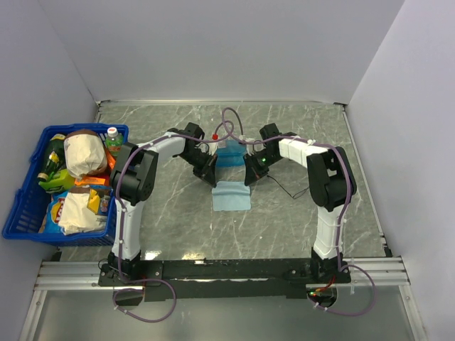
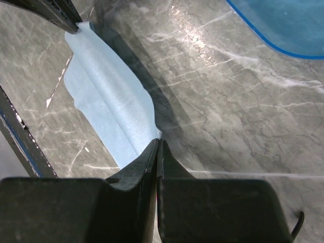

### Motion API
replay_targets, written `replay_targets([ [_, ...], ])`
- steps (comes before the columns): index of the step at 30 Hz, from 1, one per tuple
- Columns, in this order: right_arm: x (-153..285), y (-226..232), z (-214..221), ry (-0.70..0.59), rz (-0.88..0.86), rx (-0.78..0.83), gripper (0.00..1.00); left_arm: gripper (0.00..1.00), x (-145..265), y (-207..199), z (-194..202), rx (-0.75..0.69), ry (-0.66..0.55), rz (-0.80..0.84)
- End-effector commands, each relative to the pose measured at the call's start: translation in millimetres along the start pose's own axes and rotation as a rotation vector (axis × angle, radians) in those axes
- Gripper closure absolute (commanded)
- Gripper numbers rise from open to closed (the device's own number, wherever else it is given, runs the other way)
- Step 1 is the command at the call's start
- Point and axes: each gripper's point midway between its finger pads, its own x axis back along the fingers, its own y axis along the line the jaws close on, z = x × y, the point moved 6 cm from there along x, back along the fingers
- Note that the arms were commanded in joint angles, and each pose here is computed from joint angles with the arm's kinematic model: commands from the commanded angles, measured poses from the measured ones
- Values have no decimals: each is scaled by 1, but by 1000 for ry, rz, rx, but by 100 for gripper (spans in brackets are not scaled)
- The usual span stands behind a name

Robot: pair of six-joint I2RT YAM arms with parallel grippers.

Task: Organize the sunglasses
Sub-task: Fold the glasses cleaning cloth at the center of the board.

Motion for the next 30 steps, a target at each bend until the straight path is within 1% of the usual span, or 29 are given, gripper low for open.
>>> replay_targets([
  [1, 10, 12, -4, -25, -14, 56, 96, 99, 6, -13, -4, -49, -16, 41],
  [9, 10, 14, -2, -16, -24, 58, 96, 99, 7, -17, -3, -60, -11, 56],
  [17, 4, 21, 2, 17, -27, 96, 96, 99, 5, -19, -1, -68, 3, 67],
  [30, 5, 21, 2, 16, -26, 100, 95, 99, 3, -20, 2, -75, 18, 90],
])
